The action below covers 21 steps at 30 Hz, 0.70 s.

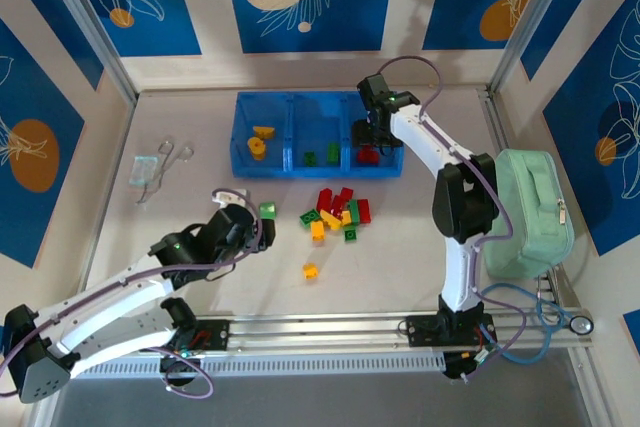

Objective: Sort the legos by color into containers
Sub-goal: Place the lego in the container, then pick up the lego from the center of the table.

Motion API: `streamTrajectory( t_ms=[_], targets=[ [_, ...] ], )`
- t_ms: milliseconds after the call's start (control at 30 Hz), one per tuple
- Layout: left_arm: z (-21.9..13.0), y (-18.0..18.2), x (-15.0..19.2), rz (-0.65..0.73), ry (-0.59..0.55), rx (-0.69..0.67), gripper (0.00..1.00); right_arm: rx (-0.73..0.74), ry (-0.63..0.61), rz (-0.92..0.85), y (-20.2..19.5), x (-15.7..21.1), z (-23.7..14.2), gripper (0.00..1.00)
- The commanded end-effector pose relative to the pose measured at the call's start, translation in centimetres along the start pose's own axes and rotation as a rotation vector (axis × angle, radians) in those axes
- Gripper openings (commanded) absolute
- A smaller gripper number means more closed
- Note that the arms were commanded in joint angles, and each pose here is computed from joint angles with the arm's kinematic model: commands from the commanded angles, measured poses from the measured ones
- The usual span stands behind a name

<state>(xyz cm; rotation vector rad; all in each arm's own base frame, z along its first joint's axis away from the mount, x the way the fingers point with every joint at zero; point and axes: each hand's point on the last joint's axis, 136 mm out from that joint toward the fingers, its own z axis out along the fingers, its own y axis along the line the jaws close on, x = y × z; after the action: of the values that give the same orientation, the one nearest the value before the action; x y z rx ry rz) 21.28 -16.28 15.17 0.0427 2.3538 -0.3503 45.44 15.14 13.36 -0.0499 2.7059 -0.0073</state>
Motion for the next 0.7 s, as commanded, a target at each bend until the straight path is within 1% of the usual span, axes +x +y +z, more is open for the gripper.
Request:
streamTrajectory(
  t_ms=[0, 167, 300, 400, 533, 667],
  targets=[
    [-0.2, -0.1, -0.9, 0.007, -0.023, -0.019, 0.81, -0.047, -0.086, -0.001, 1.0, -0.2, -4.3, 0.78],
    [1.0, 0.4, -0.7, 0.007, 0.025, -0.066, 0.83, -0.122, -0.111, -0.043, 3.3, 2.2, -6.4, 0.78],
    [3.2, 0.9, -0.6, 0.005, 0.071, -0.090, 0.83, -0.153, -0.102, -0.043, 4.5, 4.8, -6.8, 0.77],
    [5.0, 1.3, -0.8, -0.023, 0.110, -0.089, 0.82, -0.178, -0.077, -0.044, 5.4, 7.8, -6.4, 0.77],
    [7.2, 1.5, -1.6, -0.034, 0.152, -0.095, 0.82, -0.174, -0.032, -0.021, 5.1, 11.3, -5.1, 0.77],
    [9.3, 1.6, -1.8, -0.014, 0.196, -0.117, 0.81, -0.170, -0.009, 0.008, 4.0, 13.7, -4.8, 0.77]
  ],
)
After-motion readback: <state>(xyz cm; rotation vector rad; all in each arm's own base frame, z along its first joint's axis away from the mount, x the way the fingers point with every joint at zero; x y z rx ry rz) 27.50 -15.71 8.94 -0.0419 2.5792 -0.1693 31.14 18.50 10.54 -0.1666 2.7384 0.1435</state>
